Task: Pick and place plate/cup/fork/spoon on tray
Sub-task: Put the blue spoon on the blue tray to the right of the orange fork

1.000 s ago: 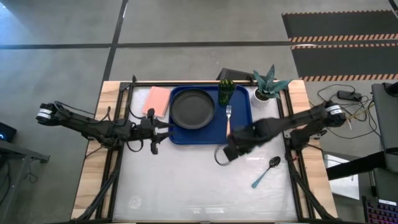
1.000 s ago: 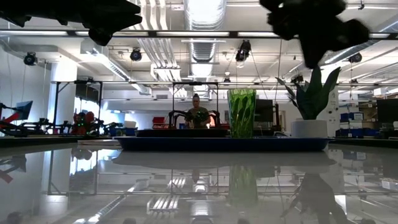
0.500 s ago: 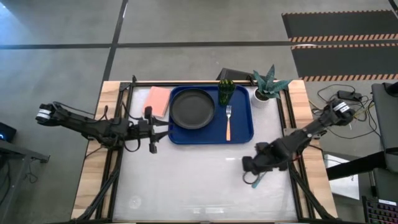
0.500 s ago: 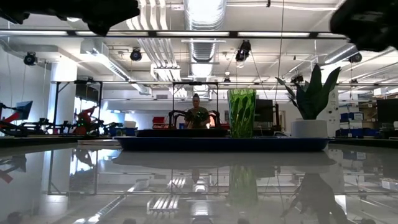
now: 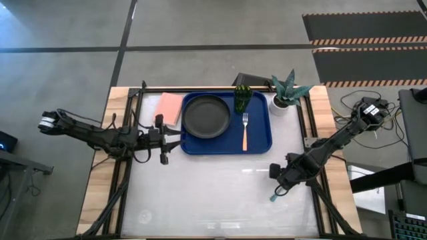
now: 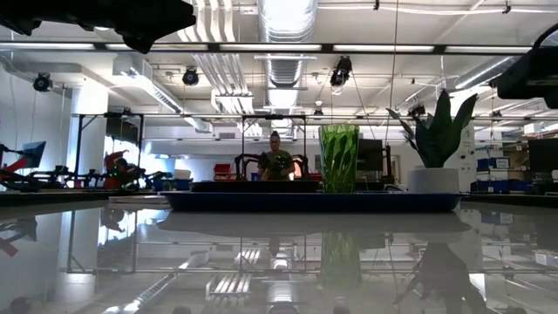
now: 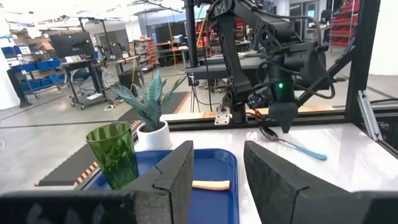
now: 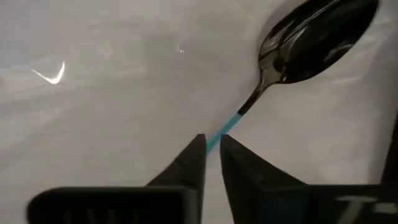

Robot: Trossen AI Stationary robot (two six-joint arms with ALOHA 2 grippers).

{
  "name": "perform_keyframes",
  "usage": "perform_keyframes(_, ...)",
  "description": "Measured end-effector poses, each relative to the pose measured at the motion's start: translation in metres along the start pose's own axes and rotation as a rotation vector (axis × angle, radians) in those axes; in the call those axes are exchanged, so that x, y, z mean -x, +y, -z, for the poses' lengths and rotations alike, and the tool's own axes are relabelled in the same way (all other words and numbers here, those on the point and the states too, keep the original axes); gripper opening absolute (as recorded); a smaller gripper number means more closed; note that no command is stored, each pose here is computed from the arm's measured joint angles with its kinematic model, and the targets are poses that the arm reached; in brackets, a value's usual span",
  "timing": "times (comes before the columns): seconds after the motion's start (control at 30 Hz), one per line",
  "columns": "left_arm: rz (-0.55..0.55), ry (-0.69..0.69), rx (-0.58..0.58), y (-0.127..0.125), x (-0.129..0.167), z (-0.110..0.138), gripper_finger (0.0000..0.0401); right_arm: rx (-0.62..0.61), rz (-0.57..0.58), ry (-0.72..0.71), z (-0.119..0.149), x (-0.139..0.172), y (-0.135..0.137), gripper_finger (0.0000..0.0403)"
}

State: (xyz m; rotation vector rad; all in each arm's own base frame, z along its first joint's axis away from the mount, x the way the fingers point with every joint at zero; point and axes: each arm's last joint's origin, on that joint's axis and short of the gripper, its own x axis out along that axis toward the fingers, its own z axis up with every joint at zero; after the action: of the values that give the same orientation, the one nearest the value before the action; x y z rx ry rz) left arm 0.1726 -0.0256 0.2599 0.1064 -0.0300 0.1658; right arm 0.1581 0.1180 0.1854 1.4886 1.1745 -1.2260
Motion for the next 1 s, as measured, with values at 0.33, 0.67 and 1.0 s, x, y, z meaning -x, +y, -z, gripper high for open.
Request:
perform_keyframes(0.33,0.002,0.015,0.002,-0.001,-0.001,0.004,0.0125,0.013,0.117,-0.026,0.006,-0.024,-0.007,0.0171)
perform_keyframes(0.67,0.001,0.013,0.004,-0.001,-0.001,0.004,0.0125,0.021,0.161,-0.133,0.008,-0.047,-0.003,0.0195)
perform_keyframes(1.0,0.001,0.012,0.005,-0.001,-0.001,0.003,0.0125,0.069,0.131,-0.157,0.012,-0.059,0.002,0.0078)
